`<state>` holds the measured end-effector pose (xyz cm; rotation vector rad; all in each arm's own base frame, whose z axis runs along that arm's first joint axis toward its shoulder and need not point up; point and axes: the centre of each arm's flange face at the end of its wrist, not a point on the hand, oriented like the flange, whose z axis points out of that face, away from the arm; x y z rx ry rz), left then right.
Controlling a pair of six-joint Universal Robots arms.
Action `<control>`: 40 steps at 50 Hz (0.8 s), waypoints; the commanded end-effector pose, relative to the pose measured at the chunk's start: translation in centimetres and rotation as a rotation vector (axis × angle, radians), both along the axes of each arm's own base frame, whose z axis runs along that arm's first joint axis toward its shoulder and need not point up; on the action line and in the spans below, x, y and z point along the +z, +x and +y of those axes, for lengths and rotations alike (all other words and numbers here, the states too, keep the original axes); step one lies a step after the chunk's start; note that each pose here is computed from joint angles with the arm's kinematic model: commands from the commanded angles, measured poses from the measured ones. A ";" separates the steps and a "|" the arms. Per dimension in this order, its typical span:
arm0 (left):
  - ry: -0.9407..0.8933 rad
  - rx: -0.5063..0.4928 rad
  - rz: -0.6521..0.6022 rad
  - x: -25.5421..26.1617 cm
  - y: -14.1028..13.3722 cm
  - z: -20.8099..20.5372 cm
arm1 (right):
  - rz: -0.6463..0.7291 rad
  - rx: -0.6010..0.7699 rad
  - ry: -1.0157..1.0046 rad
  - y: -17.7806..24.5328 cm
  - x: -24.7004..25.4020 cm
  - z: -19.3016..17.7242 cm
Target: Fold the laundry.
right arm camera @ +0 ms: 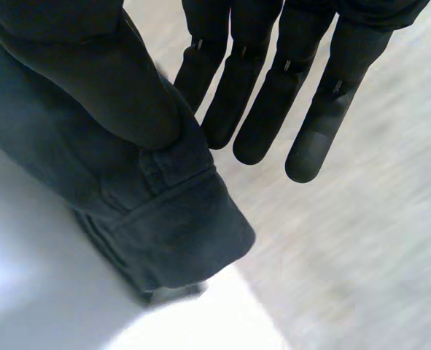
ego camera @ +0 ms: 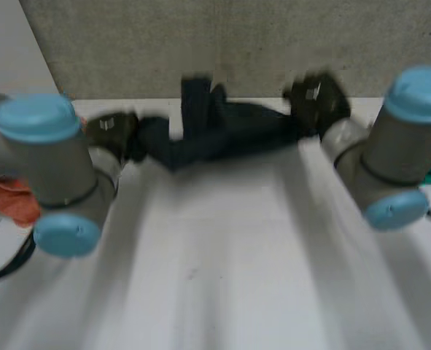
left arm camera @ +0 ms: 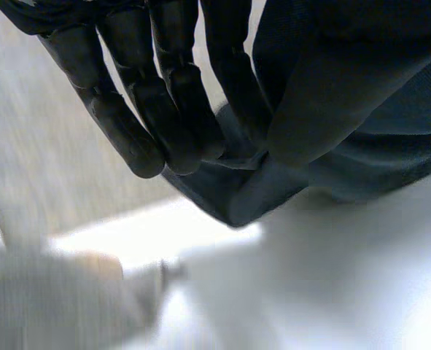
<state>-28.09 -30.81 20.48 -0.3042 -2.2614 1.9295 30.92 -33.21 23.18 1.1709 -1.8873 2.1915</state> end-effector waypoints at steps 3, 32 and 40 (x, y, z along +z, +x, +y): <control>0.174 0.014 -0.089 -4.5 2.0 1.8 | 0.240 0.020 0.282 -1.6 -9.8 3.1; -0.011 -0.380 -0.734 -5.2 1.4 4.6 | 0.183 -0.029 0.353 -3.6 -9.1 5.5; 0.085 -0.372 -0.657 -7.5 1.2 4.1 | 0.190 -0.025 0.353 -3.5 -9.3 5.5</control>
